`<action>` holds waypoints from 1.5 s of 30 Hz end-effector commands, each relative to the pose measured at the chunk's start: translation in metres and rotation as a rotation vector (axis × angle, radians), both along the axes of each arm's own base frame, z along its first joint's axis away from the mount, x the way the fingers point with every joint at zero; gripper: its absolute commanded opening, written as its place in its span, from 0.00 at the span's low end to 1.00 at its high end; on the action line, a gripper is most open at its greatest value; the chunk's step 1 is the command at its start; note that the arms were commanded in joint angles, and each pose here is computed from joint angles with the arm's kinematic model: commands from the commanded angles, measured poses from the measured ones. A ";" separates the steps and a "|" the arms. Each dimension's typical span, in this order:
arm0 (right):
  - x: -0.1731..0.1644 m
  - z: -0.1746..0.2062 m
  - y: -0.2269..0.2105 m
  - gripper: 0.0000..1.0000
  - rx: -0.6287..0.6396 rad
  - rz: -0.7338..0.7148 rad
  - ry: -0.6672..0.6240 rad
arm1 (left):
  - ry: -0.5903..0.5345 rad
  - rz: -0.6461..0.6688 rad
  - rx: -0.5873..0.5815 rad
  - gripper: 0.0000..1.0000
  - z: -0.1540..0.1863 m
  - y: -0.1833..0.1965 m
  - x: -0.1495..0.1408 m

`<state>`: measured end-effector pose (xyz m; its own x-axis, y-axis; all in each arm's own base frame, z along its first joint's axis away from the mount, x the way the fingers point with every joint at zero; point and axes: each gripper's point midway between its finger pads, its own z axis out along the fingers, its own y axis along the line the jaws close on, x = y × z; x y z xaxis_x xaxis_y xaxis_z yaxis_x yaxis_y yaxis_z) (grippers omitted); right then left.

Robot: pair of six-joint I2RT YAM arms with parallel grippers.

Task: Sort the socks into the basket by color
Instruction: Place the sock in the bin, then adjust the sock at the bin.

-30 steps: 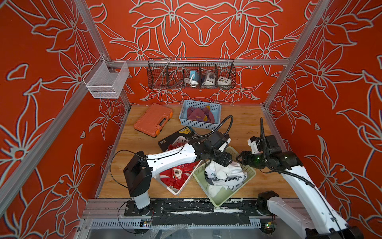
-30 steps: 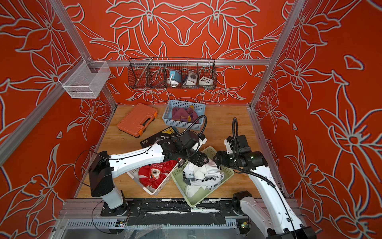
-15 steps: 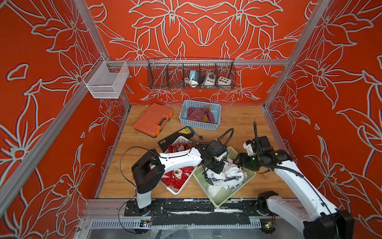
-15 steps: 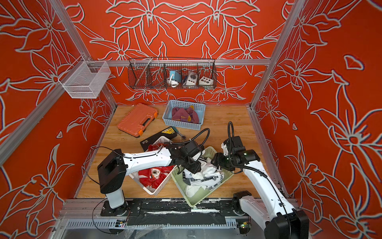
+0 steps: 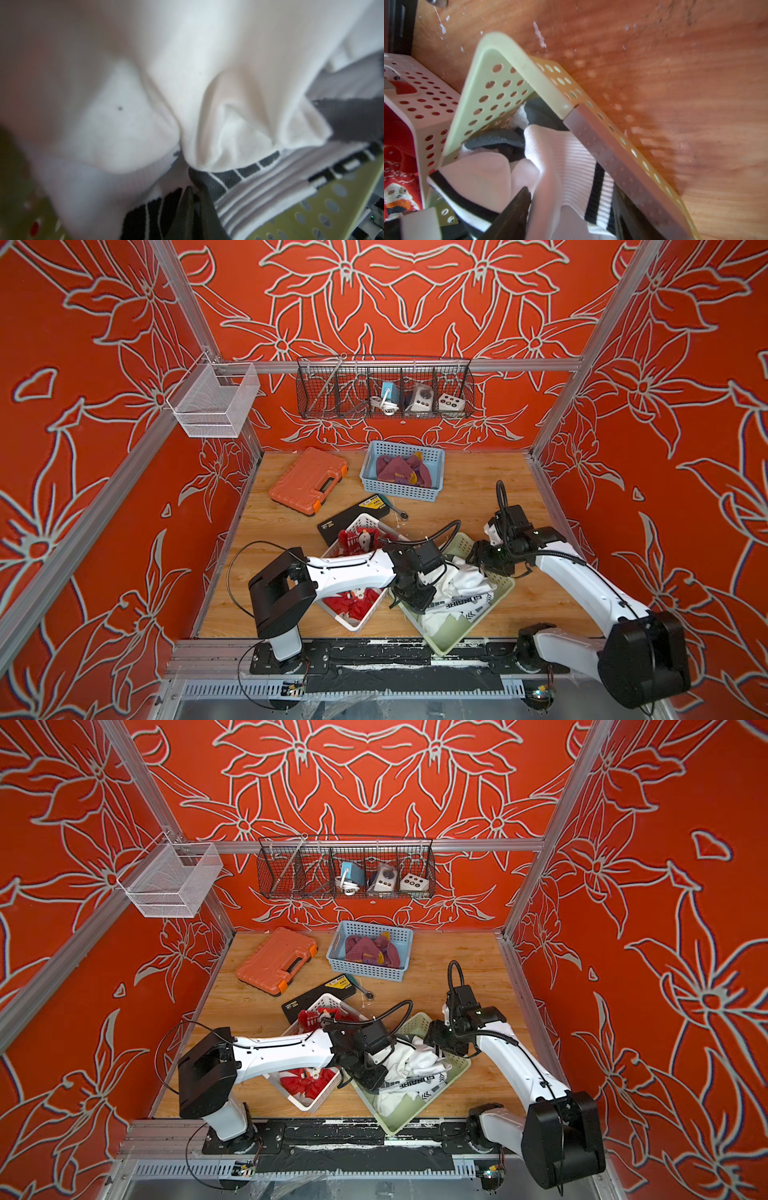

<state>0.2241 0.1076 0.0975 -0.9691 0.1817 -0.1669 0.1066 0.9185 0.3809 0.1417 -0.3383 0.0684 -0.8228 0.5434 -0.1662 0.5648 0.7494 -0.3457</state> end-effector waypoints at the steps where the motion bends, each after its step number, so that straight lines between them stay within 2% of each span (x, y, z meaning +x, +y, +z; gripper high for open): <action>1: 0.018 0.034 -0.001 0.64 -0.019 0.013 -0.120 | -0.065 0.030 -0.075 0.18 0.035 0.001 0.001; 8: 0.002 0.080 0.003 0.60 0.012 0.075 -0.183 | -0.157 0.030 -0.201 0.35 0.084 -0.013 0.012; 10: -0.008 0.086 0.005 0.56 0.015 0.094 -0.183 | -0.159 0.022 -0.217 0.44 0.092 -0.015 0.012; 12: -0.018 0.093 0.009 0.44 0.038 0.116 -0.187 | -0.178 0.031 -0.227 0.52 0.099 -0.016 0.015; 14: -0.029 0.097 0.014 0.29 0.074 0.140 -0.181 | -0.203 0.038 -0.250 0.54 0.107 -0.018 0.019; 17: -0.050 0.095 0.026 0.14 0.134 0.196 -0.116 | -0.222 0.051 -0.266 0.55 0.109 -0.024 0.027; 21: -0.068 0.078 0.033 0.01 0.160 0.242 -0.053 | -0.224 0.070 -0.238 0.55 0.091 -0.032 0.041; 24: -0.073 0.056 0.041 0.00 0.190 0.256 0.008 | -0.223 0.095 -0.233 0.58 0.079 -0.039 0.056; 30: -0.071 0.004 0.043 0.00 0.165 0.227 0.121 | -0.219 0.099 -0.214 0.61 0.064 -0.049 0.074; 39: -0.048 -0.039 0.023 0.00 -0.024 0.144 0.187 | -0.136 0.101 -0.171 0.61 0.024 -0.044 0.063; 45: -0.039 -0.047 0.014 0.00 -0.088 0.121 0.167 | -0.096 0.096 -0.143 0.61 0.002 -0.043 0.058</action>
<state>0.1782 0.1323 0.0557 -0.9995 0.0207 0.0237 0.0277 0.9370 0.3481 0.2034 -0.3811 0.0846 -0.8356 0.4225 -0.3511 0.5408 0.7452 -0.3901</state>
